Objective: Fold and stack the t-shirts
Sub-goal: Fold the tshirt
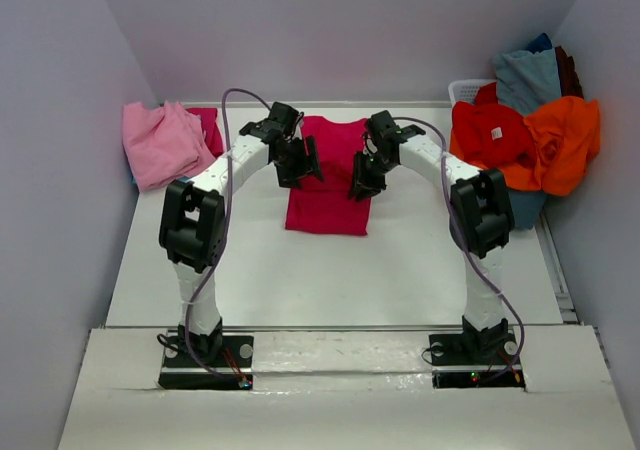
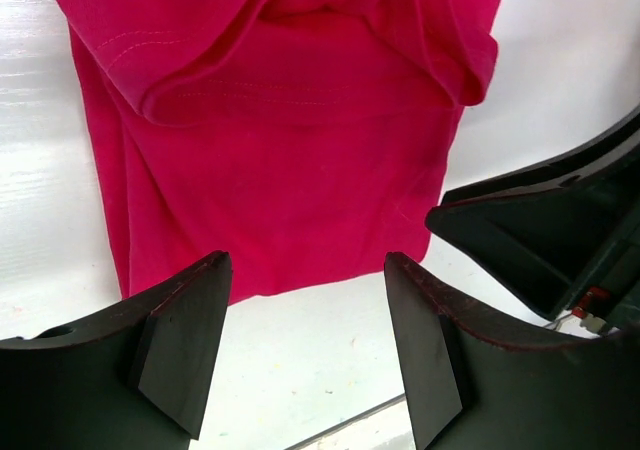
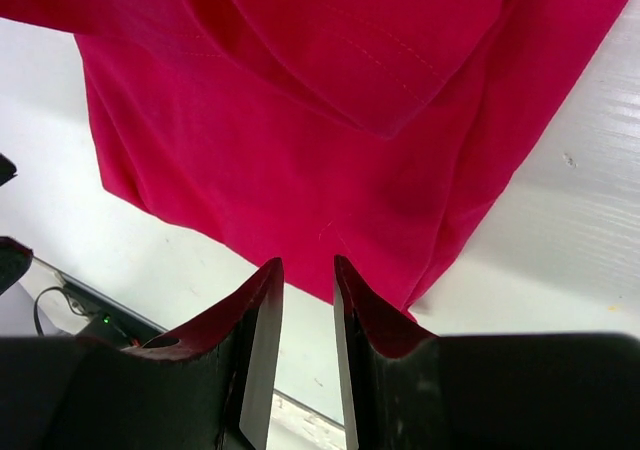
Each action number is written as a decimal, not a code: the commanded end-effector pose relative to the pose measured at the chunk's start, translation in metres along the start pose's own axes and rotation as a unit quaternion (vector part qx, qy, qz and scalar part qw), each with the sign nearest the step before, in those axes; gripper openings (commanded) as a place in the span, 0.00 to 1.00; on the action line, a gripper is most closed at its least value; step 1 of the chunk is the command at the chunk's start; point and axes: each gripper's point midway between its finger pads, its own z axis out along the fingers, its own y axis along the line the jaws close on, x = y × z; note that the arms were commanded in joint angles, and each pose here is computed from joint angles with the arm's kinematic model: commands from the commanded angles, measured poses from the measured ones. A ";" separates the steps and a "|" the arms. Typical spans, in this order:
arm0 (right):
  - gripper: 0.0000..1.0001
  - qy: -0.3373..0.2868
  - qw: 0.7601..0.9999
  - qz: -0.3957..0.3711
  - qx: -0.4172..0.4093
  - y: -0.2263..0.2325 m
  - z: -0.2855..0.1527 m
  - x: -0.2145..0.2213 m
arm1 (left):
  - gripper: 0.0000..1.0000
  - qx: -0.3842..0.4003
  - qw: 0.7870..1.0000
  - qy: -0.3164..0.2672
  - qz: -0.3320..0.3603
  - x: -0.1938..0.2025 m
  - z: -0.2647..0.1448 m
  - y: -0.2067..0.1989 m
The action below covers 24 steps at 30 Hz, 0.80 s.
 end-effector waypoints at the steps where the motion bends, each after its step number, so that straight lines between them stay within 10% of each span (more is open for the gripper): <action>1: 0.33 -0.012 1.000 -0.012 -0.002 -0.001 0.007 -0.009 | 0.73 -0.007 1.000 0.009 0.001 0.001 0.004 0.008; 24: 0.32 -0.059 0.996 -0.040 0.056 -0.001 0.008 -0.064 | 0.73 -0.024 0.999 0.023 -0.020 -0.030 0.038 0.042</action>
